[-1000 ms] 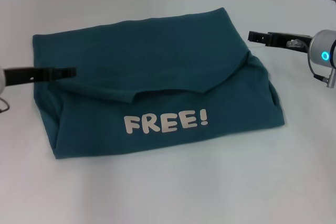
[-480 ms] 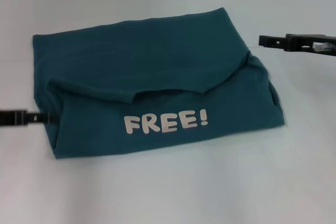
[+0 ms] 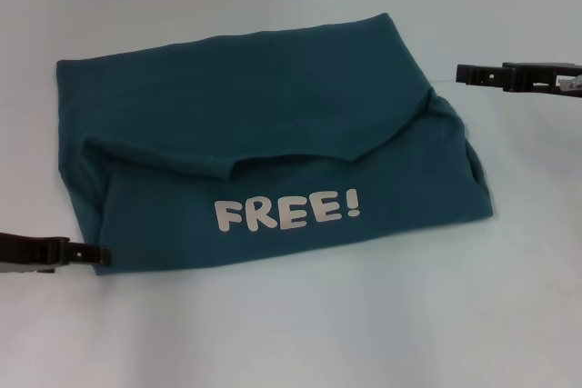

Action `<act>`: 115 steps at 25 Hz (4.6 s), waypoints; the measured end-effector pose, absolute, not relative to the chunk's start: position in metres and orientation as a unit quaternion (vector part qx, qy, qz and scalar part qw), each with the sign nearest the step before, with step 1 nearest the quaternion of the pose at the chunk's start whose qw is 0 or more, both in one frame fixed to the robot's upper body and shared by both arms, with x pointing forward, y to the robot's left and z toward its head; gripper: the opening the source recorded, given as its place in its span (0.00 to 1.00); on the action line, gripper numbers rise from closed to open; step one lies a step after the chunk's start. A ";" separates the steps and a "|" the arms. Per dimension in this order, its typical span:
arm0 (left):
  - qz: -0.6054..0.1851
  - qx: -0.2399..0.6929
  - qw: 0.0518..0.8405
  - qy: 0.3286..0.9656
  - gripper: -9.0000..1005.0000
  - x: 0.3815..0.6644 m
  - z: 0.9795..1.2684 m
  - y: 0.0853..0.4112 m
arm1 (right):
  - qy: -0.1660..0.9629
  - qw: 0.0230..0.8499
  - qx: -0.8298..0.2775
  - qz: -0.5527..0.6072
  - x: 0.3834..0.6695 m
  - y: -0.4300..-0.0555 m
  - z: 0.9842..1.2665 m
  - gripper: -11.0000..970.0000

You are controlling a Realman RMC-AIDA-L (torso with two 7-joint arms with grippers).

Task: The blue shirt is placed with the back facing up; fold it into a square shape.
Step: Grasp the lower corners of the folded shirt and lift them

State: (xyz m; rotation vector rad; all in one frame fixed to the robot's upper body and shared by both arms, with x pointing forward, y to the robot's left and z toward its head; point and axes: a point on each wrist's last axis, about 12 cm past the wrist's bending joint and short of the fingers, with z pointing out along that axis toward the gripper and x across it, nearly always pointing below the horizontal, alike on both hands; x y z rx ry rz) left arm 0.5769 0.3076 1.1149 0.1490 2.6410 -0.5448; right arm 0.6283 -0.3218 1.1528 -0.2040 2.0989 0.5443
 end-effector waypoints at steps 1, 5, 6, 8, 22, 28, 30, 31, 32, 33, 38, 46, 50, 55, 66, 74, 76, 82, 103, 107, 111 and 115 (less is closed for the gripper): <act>-0.198 0.053 0.215 0.955 0.89 0.577 1.114 0.305 | 0.855 0.462 -0.083 0.222 0.628 -0.322 1.152 0.96; -0.207 0.055 0.210 0.954 0.88 0.580 1.113 0.297 | 0.855 0.460 -0.083 0.222 0.627 -0.322 1.151 0.96; -0.208 0.056 0.209 0.954 0.88 0.580 1.112 0.296 | 0.856 0.460 -0.083 0.223 0.627 -0.323 1.151 0.96; -0.210 0.053 0.206 0.954 0.87 0.581 1.110 0.293 | 0.856 0.460 -0.083 0.223 0.626 -0.323 1.151 0.96; -0.213 0.041 0.205 0.954 0.85 0.587 1.100 0.284 | 0.859 0.454 -0.081 0.222 0.624 -0.324 1.147 0.95; -0.207 0.050 0.201 0.956 0.84 0.589 1.100 0.281 | 0.860 0.453 -0.078 0.220 0.622 -0.326 1.145 0.95; -0.206 0.057 0.201 0.956 0.84 0.590 1.099 0.279 | 0.860 0.454 -0.077 0.220 0.622 -0.326 1.145 0.95; -0.205 0.058 0.202 0.956 0.83 0.590 1.099 0.278 | 0.860 0.454 -0.077 0.220 0.622 -0.326 1.145 0.95; -0.204 0.061 0.202 0.956 0.83 0.590 1.099 0.278 | 0.860 0.454 -0.078 0.220 0.622 -0.326 1.145 0.95; -0.203 0.063 0.202 0.956 0.83 0.590 1.099 0.277 | 0.860 0.454 -0.078 0.220 0.622 -0.326 1.146 0.95; -0.201 0.078 0.198 0.956 0.64 0.590 1.097 0.268 | 0.859 0.455 -0.077 0.220 0.622 -0.325 1.146 0.95; -0.202 0.080 0.205 0.954 0.27 0.593 1.099 0.264 | 0.862 0.450 -0.070 0.221 0.619 -0.329 1.141 0.95; -0.203 0.086 0.205 0.954 0.11 0.595 1.101 0.262 | 0.868 0.440 -0.059 0.223 0.615 -0.333 1.141 0.95; -0.204 0.089 0.209 0.952 0.04 0.597 1.104 0.260 | 0.901 0.384 -0.036 0.199 0.612 -0.344 1.145 0.95; -0.205 0.095 0.212 0.951 0.04 0.599 1.108 0.257 | 0.958 0.242 -0.082 0.126 0.599 -0.338 1.150 0.94; -0.205 0.099 0.210 0.951 0.04 0.599 1.106 0.257 | 0.959 0.248 -0.071 0.116 0.601 -0.329 1.136 0.94; -0.205 0.098 0.211 0.951 0.04 0.599 1.106 0.257 | 0.958 0.251 -0.069 0.118 0.602 -0.326 1.132 0.94; -0.209 0.095 0.212 0.950 0.04 0.598 1.104 0.256 | 0.958 0.245 -0.075 0.126 0.607 -0.315 1.120 0.93; -0.210 0.100 0.206 0.950 0.04 0.597 1.103 0.254 | 0.953 0.265 -0.069 0.127 0.614 -0.308 1.109 0.63; -0.210 0.100 0.206 0.951 0.04 0.597 1.103 0.254 | 0.954 0.266 -0.065 0.124 0.615 -0.309 1.109 0.63; -0.209 0.100 0.206 0.951 0.04 0.597 1.103 0.254 | 0.955 0.262 -0.070 0.120 0.615 -0.306 1.105 0.62; -0.209 0.101 0.206 0.951 0.04 0.597 1.103 0.254 | 0.956 0.260 -0.073 0.116 0.616 -0.304 1.101 0.61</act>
